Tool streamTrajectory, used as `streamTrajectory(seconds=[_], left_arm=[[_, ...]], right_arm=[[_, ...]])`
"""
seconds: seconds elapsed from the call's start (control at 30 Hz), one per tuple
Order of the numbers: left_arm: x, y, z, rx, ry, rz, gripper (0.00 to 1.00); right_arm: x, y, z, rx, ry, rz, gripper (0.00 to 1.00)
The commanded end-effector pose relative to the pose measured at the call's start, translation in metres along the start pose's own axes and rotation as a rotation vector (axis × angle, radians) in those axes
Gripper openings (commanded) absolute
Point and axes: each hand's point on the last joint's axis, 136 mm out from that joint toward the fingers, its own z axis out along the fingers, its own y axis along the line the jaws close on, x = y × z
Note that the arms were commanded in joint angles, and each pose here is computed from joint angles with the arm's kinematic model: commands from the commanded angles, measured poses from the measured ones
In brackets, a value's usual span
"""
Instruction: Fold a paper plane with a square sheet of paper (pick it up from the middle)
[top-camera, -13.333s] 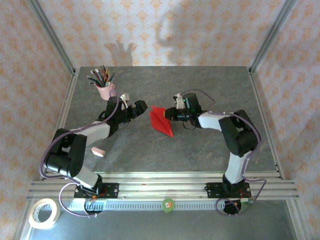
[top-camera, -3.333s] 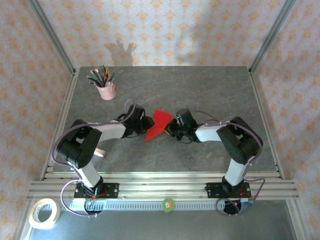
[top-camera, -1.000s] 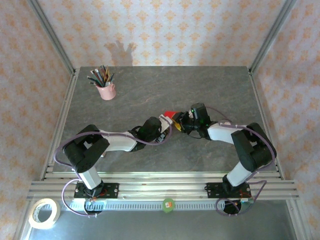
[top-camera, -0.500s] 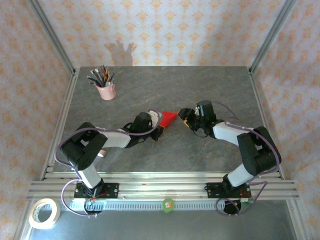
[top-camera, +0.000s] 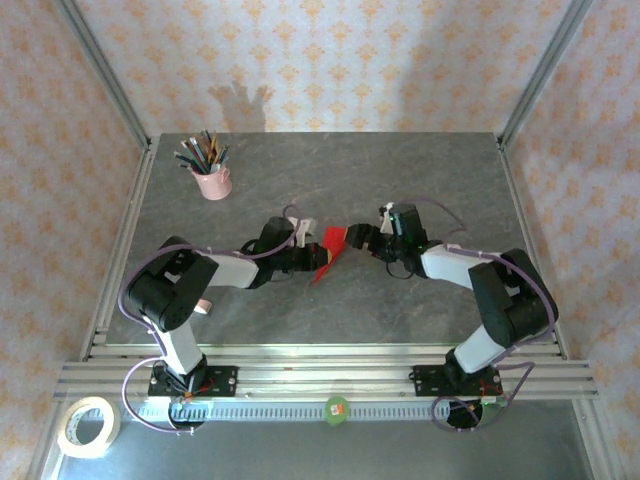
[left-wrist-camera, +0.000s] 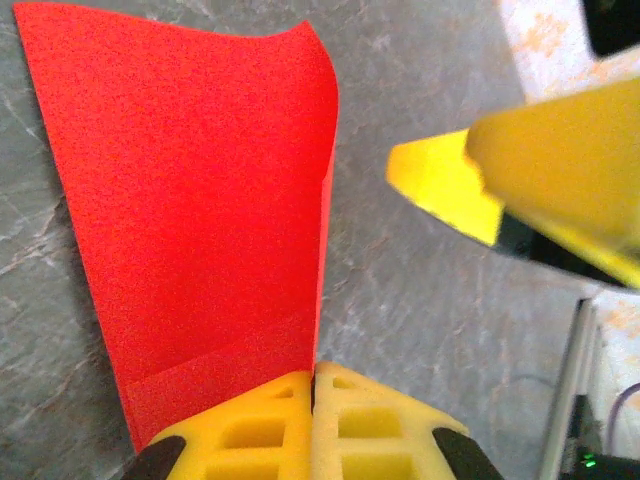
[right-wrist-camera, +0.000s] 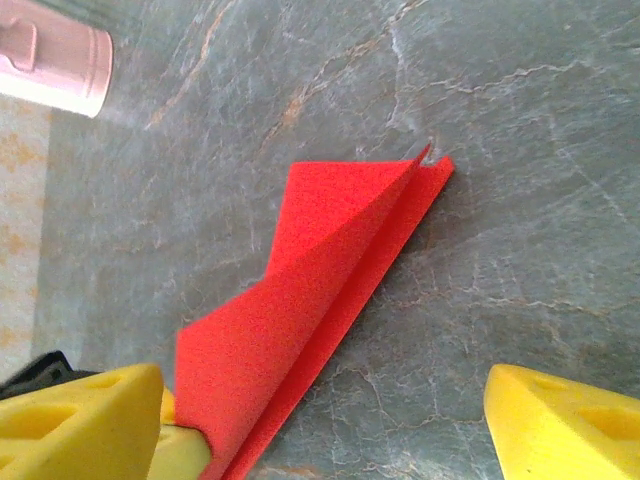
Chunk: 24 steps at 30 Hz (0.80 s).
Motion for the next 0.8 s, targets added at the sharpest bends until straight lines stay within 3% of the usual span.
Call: streamTrajectory(seconds=[0.0,0.47,0.77], left_arm=[[-0.005,-0.01,-0.002,0.082,-0.014,-0.1,0.0],[-0.002,0.011,-0.001,0.091,-0.024,-0.296,0.0],[0.0,0.021,0.0,0.095,-0.023,-0.37,0.0]], right_arm=[[0.002,0.003,0.008,0.011,0.007,-0.097,0.83],[0.006,0.007,0.03,0.025,0.056,-0.128,0.84],[0.013,-0.008,0.045,0.118,0.099,-0.113,0.84]])
